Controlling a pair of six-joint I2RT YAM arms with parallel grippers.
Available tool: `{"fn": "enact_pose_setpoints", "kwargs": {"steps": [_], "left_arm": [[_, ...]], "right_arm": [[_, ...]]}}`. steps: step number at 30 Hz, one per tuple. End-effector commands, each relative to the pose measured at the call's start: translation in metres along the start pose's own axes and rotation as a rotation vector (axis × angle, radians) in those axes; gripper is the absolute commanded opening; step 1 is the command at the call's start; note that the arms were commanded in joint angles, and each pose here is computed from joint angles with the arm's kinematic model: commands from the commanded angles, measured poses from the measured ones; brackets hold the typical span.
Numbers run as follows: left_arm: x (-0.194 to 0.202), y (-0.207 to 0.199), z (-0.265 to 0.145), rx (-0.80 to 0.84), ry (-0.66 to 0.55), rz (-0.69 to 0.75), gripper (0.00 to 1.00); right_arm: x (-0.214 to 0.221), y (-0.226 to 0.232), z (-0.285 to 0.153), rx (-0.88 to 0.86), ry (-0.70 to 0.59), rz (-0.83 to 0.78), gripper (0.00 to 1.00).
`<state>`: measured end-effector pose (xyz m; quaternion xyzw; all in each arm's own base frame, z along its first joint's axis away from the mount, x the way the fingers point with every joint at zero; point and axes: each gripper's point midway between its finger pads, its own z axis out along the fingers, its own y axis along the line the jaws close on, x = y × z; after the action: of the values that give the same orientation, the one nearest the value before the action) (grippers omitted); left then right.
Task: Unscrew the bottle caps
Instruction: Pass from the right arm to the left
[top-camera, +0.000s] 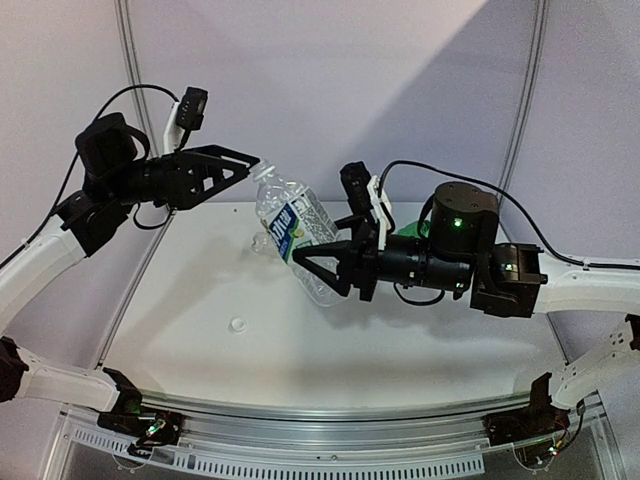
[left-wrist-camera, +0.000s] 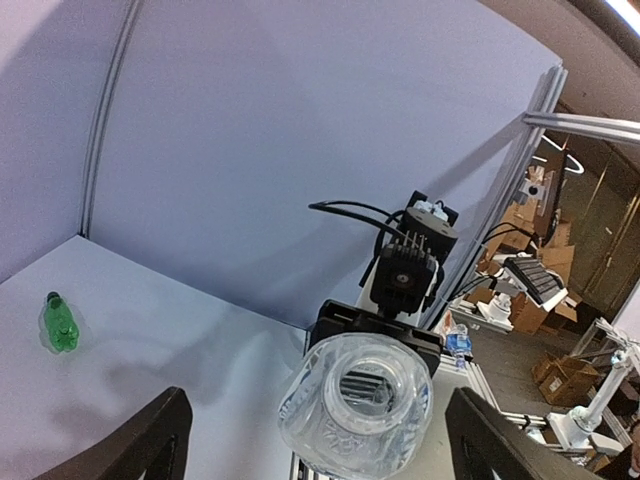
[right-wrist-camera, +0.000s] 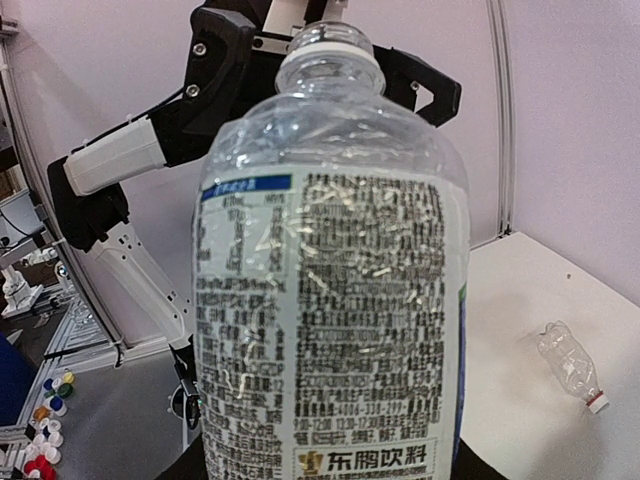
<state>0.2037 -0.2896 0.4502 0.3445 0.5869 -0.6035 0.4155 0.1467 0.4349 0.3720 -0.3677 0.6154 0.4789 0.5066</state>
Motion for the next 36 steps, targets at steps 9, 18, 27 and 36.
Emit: {"fn": "enact_pose_setpoints", "kwargs": {"steps": [9, 18, 27, 36], "left_arm": [[0.004, -0.008, 0.017, 0.032, 0.032, 0.015, 0.81], [0.006, -0.008, 0.025, 0.038, 0.043, 0.001, 0.55], [0.012, -0.012, 0.03, 0.067, 0.067, -0.019, 0.14], [0.016, -0.003, 0.031, 0.014, 0.071, -0.044, 0.0]], "right_arm": [[-0.011, 0.007, -0.001, -0.041, -0.001, 0.019, 0.01], [-0.009, 0.009, 0.0, -0.052, 0.01, 0.027, 0.01], [-0.008, 0.009, -0.001, -0.049, 0.013, 0.04, 0.01], [-0.007, -0.001, -0.002, 0.004, 0.015, 0.056, 0.3]]}}
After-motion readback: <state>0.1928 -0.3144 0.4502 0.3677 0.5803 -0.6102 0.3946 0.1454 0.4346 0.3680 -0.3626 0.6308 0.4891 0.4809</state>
